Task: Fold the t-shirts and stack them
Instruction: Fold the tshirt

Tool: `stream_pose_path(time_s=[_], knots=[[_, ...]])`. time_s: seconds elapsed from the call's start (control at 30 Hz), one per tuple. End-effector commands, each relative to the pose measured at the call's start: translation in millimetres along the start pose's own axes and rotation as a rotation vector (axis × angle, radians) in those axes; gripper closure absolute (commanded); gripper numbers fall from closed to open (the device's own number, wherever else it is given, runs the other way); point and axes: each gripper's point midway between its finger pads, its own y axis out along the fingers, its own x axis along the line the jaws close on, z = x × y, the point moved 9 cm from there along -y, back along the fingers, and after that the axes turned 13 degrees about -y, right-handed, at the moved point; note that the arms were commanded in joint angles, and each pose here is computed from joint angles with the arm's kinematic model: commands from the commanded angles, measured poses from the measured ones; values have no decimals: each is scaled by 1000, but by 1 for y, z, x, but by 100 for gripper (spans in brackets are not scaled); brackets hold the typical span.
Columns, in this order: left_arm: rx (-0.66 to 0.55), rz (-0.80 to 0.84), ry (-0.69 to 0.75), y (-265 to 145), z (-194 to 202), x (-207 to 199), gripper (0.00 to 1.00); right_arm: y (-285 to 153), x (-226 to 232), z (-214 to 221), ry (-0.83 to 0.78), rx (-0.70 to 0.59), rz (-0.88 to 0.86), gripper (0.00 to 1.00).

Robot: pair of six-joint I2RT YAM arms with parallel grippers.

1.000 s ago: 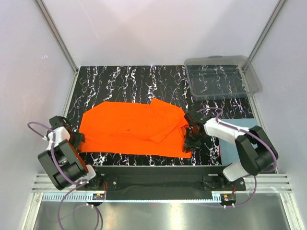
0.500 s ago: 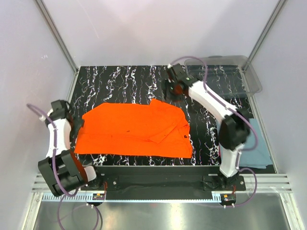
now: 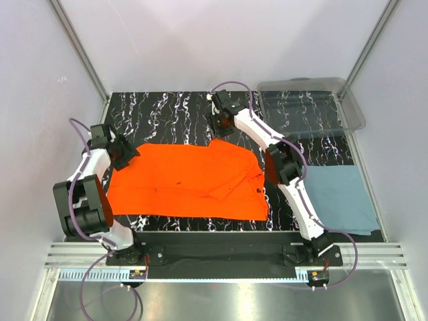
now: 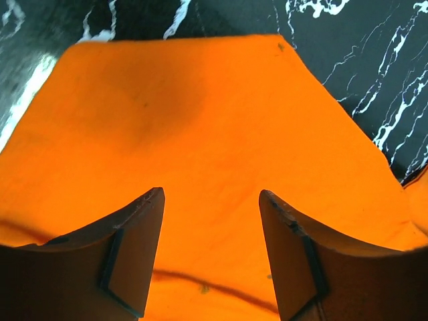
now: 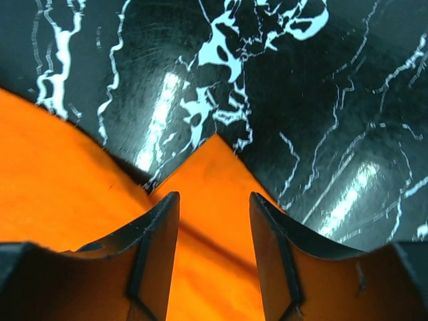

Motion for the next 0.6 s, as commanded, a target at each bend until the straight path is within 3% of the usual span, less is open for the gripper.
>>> stream_pose_path(time_s=[0.0, 0.3, 0.53, 0.57], knots=[[-96, 145, 104, -6, -28, -30, 37, -4, 2, -17, -70, -60, -17, 48], [-81, 137, 87, 4, -34, -34, 37, 35, 13, 1, -154, 4, 21, 54], [-91, 124, 101, 10, -42, -38, 35, 52, 7, 18, -161, 75, 125, 77], [-97, 122, 112, 10, -45, -39, 35, 52, 5, 18, -168, 78, 140, 90]])
